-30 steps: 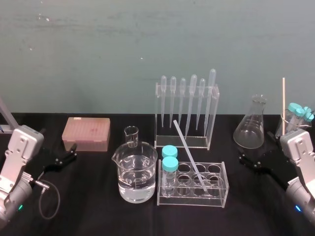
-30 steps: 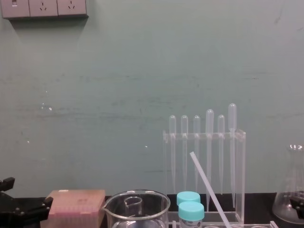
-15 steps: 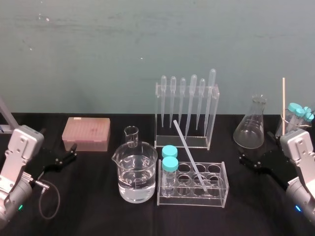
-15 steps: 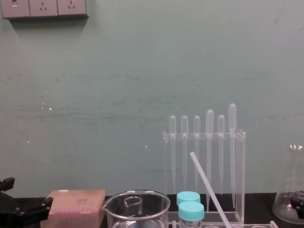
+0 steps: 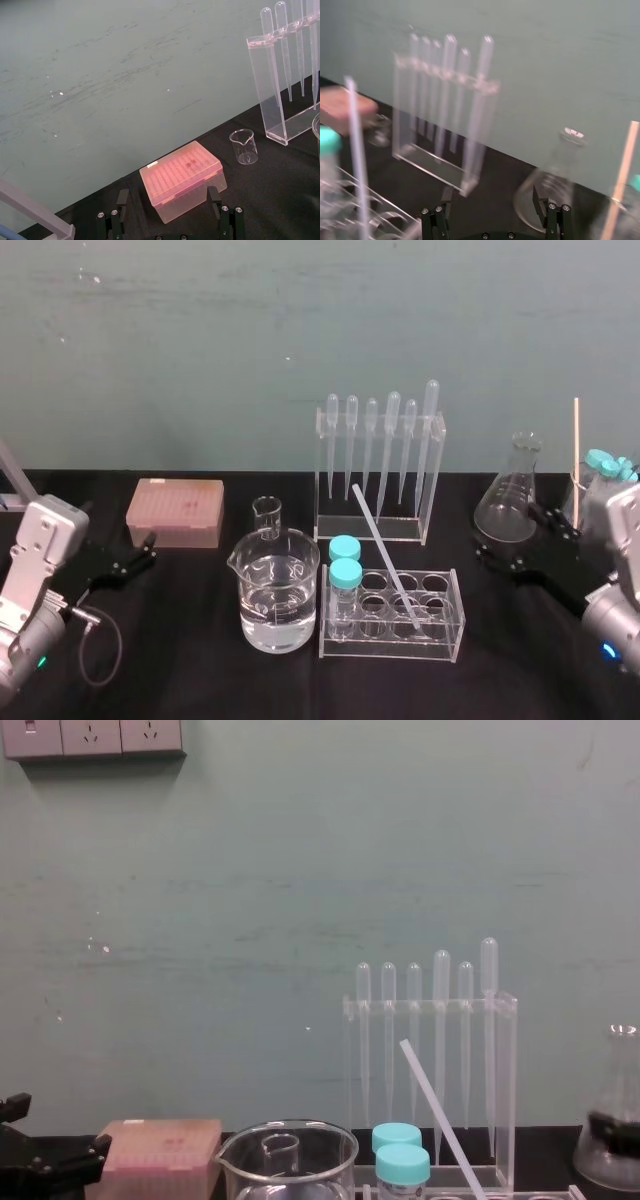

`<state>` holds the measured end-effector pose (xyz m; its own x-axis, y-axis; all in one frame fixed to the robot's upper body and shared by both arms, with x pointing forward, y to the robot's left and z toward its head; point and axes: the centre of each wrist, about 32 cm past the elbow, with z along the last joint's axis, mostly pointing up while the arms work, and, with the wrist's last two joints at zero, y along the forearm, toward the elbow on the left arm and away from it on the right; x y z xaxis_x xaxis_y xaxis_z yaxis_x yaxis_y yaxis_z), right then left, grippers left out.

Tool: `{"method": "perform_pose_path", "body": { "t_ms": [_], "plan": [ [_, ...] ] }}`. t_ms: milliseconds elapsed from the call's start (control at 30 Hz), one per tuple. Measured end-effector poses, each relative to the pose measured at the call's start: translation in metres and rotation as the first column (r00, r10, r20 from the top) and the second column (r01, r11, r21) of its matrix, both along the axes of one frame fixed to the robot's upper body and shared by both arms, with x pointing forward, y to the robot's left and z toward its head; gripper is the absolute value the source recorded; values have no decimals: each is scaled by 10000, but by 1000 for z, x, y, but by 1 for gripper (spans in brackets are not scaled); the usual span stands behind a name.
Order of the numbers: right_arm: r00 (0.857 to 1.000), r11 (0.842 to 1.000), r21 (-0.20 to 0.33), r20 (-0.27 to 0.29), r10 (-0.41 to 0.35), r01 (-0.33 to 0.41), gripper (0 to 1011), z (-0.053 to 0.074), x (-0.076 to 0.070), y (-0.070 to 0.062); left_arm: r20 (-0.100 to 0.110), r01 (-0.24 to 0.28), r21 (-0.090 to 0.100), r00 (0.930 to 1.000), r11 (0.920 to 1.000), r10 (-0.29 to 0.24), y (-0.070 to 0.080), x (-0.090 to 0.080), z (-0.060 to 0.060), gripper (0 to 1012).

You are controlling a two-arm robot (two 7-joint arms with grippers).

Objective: Pick up the stirring rod with one hand, then place it down.

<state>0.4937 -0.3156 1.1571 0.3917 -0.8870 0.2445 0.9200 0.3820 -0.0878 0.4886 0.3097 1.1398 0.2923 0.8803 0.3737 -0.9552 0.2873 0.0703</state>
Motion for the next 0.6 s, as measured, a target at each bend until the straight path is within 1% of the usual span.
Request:
{"method": "perform_pose_path", "body": {
  "t_ms": [33,67,167,200,233,267,367,400,500,533,567,600],
  "plan": [
    [9998,9996,220,-94,185,-183,1002,3,1,0,1,0,0,10000,10000,0,0,0,0,1000],
    [9977,9958,677,-254,630,-611,1000,11,4,-1,0,0,0,10000,10000,0,0,0,0,1000],
    [9903,9839,1242,-371,1340,-1285,1000,22,9,0,1,0,0,10000,10000,0,0,0,0,1000],
    [9825,9726,1551,-423,1815,-1731,1000,29,12,2,1,0,0,10000,10000,0,0,0,0,1000],
    [9785,9671,1664,-418,2021,-1927,1002,32,14,3,1,0,0,10000,10000,0,0,0,0,1000],
    [9698,9560,1833,-409,2403,-2292,1000,36,17,4,0,0,-1,10000,10000,0,0,0,0,1000],
    [9531,9377,1941,-363,3004,-2882,1002,42,23,10,1,0,0,10000,10000,0,0,0,0,1000],
    [9399,9252,1932,-368,3395,-3266,1002,45,27,15,0,1,-1,10000,10000,-1,0,0,0,1000],
    [9201,9077,1855,-396,3897,-3764,1000,47,34,21,1,0,0,10000,10000,0,0,0,0,1000],
    [9082,8978,1768,-425,4165,-4034,1002,48,38,26,1,0,0,10000,10000,0,0,0,0,1000],
    [9025,8928,1735,-431,4286,-4157,1000,48,41,28,0,0,0,10000,10000,0,0,0,0,1000],
    [8921,8843,1649,-466,4494,-4368,1002,48,46,32,1,0,0,10000,10000,0,0,0,0,1000]
  ]
}}
